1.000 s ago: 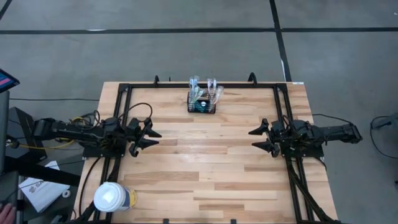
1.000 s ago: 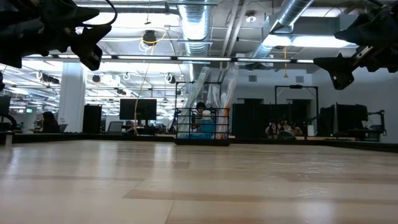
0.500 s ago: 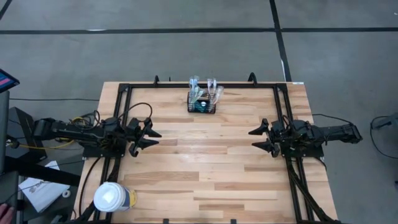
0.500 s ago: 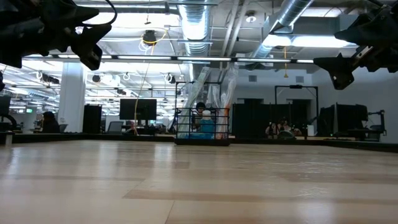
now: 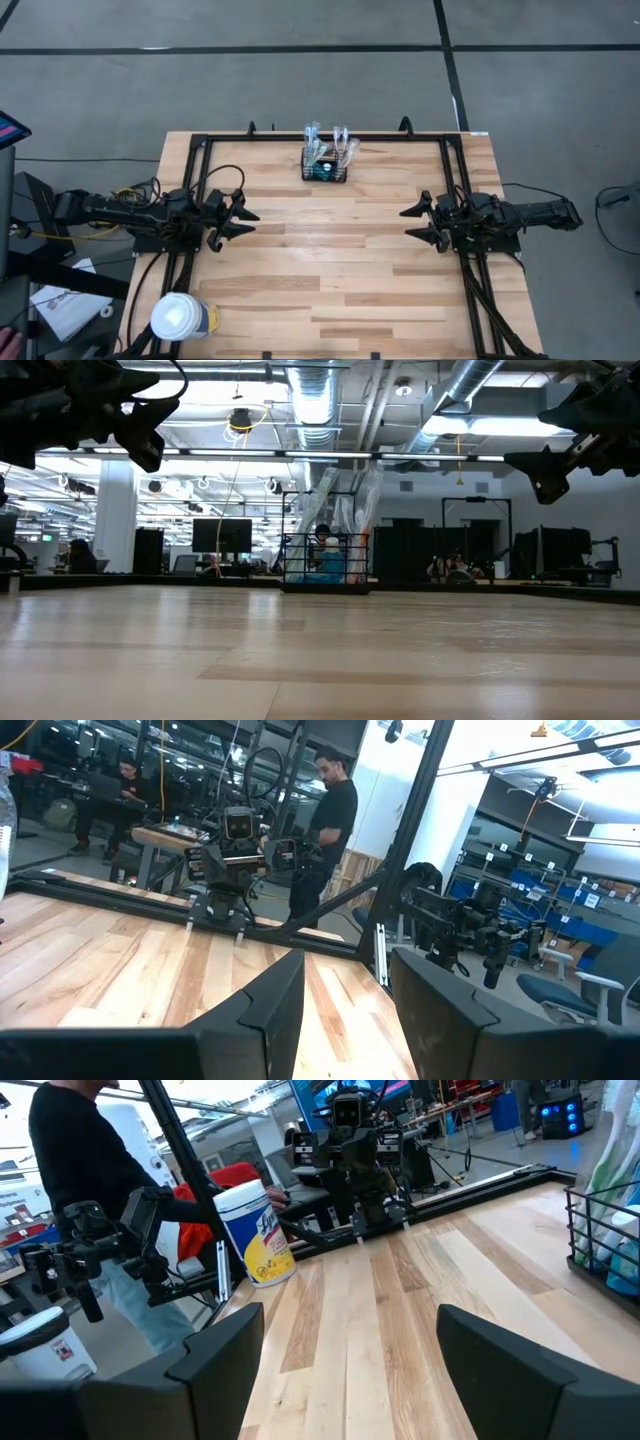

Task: Pick & Place toothbrushing station
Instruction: Return to Home Position

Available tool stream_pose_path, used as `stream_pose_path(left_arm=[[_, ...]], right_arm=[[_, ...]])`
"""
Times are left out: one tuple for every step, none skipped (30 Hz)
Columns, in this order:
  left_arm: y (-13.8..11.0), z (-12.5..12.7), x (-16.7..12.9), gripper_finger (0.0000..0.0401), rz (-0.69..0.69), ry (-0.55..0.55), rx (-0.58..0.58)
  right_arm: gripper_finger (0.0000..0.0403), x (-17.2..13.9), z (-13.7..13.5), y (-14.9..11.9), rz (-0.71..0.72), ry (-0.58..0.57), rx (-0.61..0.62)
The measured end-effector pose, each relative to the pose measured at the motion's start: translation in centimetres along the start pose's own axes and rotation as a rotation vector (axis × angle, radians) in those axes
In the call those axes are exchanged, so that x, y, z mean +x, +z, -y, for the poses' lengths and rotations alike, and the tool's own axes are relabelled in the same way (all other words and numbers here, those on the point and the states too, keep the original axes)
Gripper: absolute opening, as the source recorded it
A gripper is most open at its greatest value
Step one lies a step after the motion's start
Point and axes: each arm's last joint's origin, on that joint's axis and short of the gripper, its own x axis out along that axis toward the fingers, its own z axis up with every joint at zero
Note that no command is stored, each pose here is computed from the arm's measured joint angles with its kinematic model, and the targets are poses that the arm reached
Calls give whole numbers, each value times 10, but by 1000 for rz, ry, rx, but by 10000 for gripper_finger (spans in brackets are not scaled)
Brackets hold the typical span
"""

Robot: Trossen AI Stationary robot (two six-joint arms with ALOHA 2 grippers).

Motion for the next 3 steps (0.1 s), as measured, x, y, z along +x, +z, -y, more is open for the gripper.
stream_pose_path(left_arm=[[0, 0, 0, 145, 0, 0, 0], [0, 0, 0, 145, 0, 0, 0], [0, 0, 0, 145, 0, 0, 0]], right_arm=[[286, 0, 0, 0, 0, 0, 0], [286, 0, 0, 0, 0, 0, 0], [286, 0, 0, 0, 0, 0, 0]])
